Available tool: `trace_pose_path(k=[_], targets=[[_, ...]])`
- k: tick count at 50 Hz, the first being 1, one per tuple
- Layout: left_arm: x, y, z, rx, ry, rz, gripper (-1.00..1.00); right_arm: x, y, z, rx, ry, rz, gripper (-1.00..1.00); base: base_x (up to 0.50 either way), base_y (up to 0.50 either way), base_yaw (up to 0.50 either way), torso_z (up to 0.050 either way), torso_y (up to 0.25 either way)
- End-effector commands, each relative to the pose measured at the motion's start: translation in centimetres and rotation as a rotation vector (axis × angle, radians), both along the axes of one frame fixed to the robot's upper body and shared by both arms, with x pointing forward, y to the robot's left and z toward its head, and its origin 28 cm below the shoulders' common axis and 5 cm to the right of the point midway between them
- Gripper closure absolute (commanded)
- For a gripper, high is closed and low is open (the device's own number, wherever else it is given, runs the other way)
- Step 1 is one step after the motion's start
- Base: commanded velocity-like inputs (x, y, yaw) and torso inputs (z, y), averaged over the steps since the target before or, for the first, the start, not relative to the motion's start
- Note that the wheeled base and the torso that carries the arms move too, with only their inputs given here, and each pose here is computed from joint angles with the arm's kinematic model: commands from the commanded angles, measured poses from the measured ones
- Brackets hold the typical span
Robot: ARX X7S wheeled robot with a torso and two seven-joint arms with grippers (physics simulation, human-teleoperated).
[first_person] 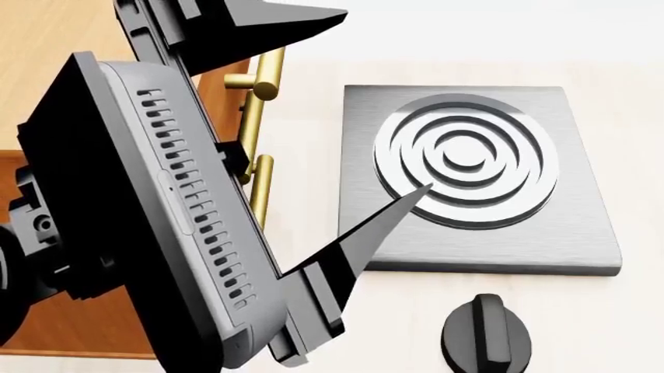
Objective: Pick the akita bowl on the wooden cabinet and place it on the plate.
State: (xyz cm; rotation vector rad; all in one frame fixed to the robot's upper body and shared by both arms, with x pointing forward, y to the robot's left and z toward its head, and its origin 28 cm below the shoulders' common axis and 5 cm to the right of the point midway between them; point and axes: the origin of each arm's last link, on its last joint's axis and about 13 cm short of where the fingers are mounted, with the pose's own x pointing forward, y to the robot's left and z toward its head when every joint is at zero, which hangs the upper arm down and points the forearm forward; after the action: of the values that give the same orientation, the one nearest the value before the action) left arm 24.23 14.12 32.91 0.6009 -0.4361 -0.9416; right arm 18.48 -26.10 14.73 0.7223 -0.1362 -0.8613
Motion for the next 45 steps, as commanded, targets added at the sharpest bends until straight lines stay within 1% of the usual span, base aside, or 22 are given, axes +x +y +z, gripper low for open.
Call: trace_pose_path(k=[1,9,31,45], targets=[[0.0,0.0,-0.1,-0.001,0.002,0.001,-1.00,-0.1,-0.4,-0.5,-0.011,0.003,-0.014,1.00,0.00,0.00,0.00,0.000,0.000],[0.0,0.0,-0.1,-0.003,0.003,0.002,-1.00,0.0,-0.6,-1.5,0.007,0.023,-0.020,1.00,0.00,0.00,0.00,0.000,0.000],[0.1,0.0,-0.1,-0.003,0.002,0.002,-1.00,-0.1,-1.1,-2.6,0.024,0.050,-0.044,1.00,0.00,0.00,0.00,0.000,0.000],[0.1,0.1,-0.3,-0.002,0.004,0.005,-1.00,-0.5,-1.3,-2.8,0.024,0.050,-0.055,1.00,0.00,0.00,0.00,0.000,0.000]])
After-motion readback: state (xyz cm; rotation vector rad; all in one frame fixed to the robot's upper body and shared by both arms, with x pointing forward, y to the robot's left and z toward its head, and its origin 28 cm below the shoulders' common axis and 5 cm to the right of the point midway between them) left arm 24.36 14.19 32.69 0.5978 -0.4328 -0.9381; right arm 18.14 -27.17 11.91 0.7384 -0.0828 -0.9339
